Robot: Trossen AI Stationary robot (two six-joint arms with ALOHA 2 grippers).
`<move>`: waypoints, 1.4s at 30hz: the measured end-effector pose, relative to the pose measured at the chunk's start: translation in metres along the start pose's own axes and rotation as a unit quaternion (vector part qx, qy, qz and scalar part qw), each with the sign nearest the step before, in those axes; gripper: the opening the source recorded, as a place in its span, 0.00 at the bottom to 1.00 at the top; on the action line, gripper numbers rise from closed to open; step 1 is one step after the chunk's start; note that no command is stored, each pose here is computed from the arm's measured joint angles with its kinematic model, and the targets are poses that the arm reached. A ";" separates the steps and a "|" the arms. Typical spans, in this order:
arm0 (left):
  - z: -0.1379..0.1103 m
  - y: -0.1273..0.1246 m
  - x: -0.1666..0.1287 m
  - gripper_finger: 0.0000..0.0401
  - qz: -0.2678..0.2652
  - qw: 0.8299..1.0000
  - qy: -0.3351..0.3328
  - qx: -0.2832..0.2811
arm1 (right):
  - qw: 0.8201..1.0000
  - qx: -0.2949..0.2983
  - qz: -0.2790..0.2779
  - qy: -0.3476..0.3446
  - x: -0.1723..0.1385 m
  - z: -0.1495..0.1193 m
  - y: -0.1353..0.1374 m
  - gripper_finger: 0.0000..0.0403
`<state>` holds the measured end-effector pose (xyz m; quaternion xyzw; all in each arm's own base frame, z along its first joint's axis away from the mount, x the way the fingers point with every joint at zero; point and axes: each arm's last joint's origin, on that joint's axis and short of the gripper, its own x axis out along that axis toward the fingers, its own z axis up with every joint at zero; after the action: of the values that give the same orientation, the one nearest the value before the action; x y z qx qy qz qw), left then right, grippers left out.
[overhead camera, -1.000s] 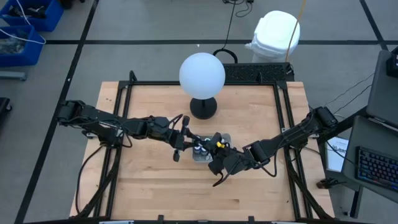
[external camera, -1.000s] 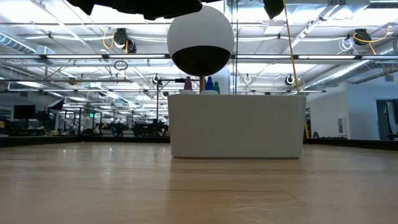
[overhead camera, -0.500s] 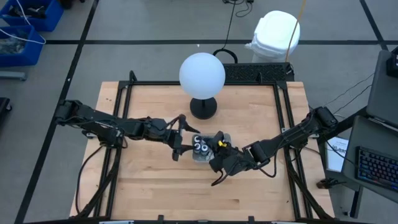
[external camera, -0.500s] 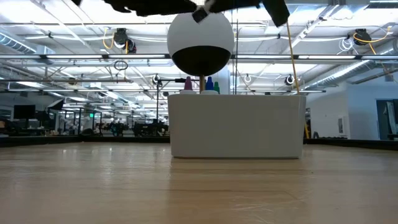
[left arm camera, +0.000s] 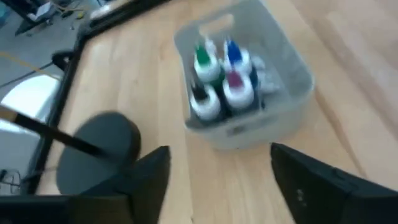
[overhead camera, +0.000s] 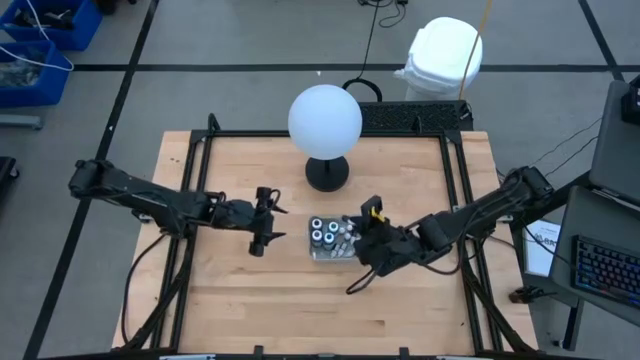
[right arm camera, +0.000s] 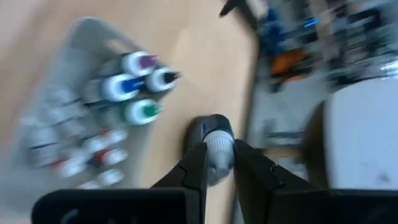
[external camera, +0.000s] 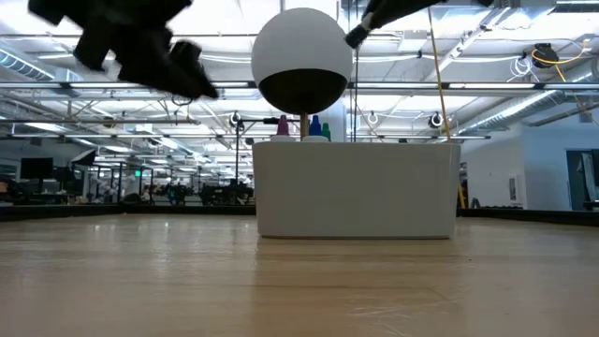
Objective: Pick & Place food coloring
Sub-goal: Put the small blue food coloring bottle into the gray bin
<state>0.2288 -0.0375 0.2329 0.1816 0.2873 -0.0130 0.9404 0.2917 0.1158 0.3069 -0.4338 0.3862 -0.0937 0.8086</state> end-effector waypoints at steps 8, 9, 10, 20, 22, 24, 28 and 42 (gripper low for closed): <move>-0.065 -0.011 0.018 0.23 0.021 0.999 -0.023 0.021 | 0.987 0.078 0.135 0.042 0.001 -0.010 -0.030 0.12; -0.072 -0.011 0.019 0.17 0.027 0.999 -0.021 0.031 | 0.984 0.083 0.149 0.048 0.002 -0.013 -0.035 0.12; -0.077 -0.009 0.020 0.10 0.035 0.998 -0.022 0.039 | 0.981 0.089 0.166 0.054 0.004 -0.016 -0.039 0.12; -0.100 0.028 0.022 0.04 0.118 0.991 -0.004 0.056 | 0.960 0.129 0.237 0.077 0.031 -0.039 -0.067 0.12; -0.102 0.033 0.022 0.02 0.128 0.990 0.001 0.055 | 0.955 0.150 0.241 0.086 0.035 -0.043 -0.071 0.12; -0.104 0.037 0.021 0.01 0.136 0.989 0.006 0.050 | 0.944 0.166 0.269 0.092 0.036 -0.048 -0.072 0.12; -0.107 0.043 0.021 0.05 0.147 0.988 0.014 0.044 | 0.926 0.204 0.307 0.079 0.041 -0.048 -0.069 0.12; -0.110 0.050 0.020 0.01 0.147 0.986 0.018 0.080 | 0.907 0.224 0.350 0.068 0.083 -0.071 -0.007 0.12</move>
<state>0.1931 0.0493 0.1543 0.2965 0.2722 0.1052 0.9094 0.2996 0.0265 0.2438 -0.0704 0.5359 0.0822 0.8373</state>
